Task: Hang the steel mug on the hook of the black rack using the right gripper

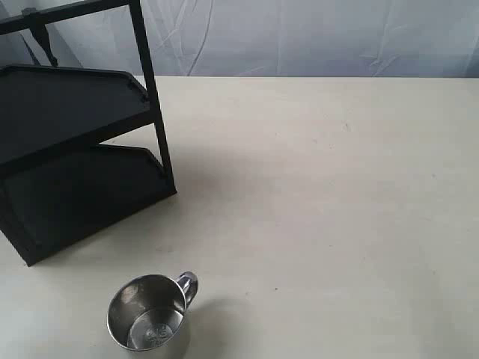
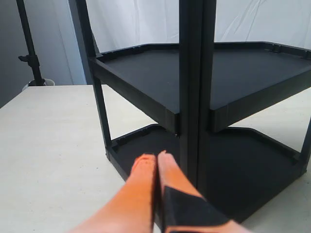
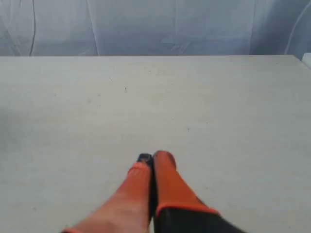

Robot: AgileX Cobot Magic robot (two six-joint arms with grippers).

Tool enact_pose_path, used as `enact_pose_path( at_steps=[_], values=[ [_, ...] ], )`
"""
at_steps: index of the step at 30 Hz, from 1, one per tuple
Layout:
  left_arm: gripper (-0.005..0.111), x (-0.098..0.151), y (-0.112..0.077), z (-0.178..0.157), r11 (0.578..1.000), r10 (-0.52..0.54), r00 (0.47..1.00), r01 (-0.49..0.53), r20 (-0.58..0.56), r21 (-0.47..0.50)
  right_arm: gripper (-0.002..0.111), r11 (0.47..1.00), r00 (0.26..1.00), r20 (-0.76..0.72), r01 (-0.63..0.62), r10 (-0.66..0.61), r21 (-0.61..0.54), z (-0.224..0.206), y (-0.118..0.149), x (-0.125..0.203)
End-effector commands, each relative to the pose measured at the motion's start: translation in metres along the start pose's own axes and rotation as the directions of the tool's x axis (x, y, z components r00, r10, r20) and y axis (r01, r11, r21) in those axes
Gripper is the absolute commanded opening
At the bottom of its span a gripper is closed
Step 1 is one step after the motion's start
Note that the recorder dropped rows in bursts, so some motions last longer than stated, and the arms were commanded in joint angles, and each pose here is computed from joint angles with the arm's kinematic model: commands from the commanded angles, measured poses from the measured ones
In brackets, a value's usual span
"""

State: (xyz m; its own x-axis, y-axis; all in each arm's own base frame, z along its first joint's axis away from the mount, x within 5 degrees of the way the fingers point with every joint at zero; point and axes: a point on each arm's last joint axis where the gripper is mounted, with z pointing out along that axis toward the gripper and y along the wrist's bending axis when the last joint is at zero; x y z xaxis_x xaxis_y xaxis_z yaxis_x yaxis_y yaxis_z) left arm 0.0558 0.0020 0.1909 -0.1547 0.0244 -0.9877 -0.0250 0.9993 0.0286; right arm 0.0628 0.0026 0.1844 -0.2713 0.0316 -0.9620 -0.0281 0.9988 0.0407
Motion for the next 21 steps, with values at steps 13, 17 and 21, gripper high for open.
enact_pose_path(
  at_steps=[13, 17, 21],
  values=[
    [0.001, -0.001, 0.0, -0.001, 1.0, 0.001, 1.0, -0.001, 0.011, 0.0, -0.001, 0.292, 0.258, 0.143, -0.901, 0.955, -0.321, -0.01, -0.004, -0.043],
    [0.001, -0.001, 0.0, -0.001, 1.0, 0.001, 1.0, -0.001, 0.011, 0.0, -0.001, 0.561, 0.563, 0.069, -0.791, 0.823, -0.245, -0.017, 0.01, -0.078],
    [0.001, -0.001, 0.0, -0.001, 1.0, 0.001, 1.0, -0.001, 0.011, 0.0, -0.001, 0.823, 0.825, -0.139, -0.561, 0.548, -0.09, -0.008, 0.019, -0.121]
  ],
)
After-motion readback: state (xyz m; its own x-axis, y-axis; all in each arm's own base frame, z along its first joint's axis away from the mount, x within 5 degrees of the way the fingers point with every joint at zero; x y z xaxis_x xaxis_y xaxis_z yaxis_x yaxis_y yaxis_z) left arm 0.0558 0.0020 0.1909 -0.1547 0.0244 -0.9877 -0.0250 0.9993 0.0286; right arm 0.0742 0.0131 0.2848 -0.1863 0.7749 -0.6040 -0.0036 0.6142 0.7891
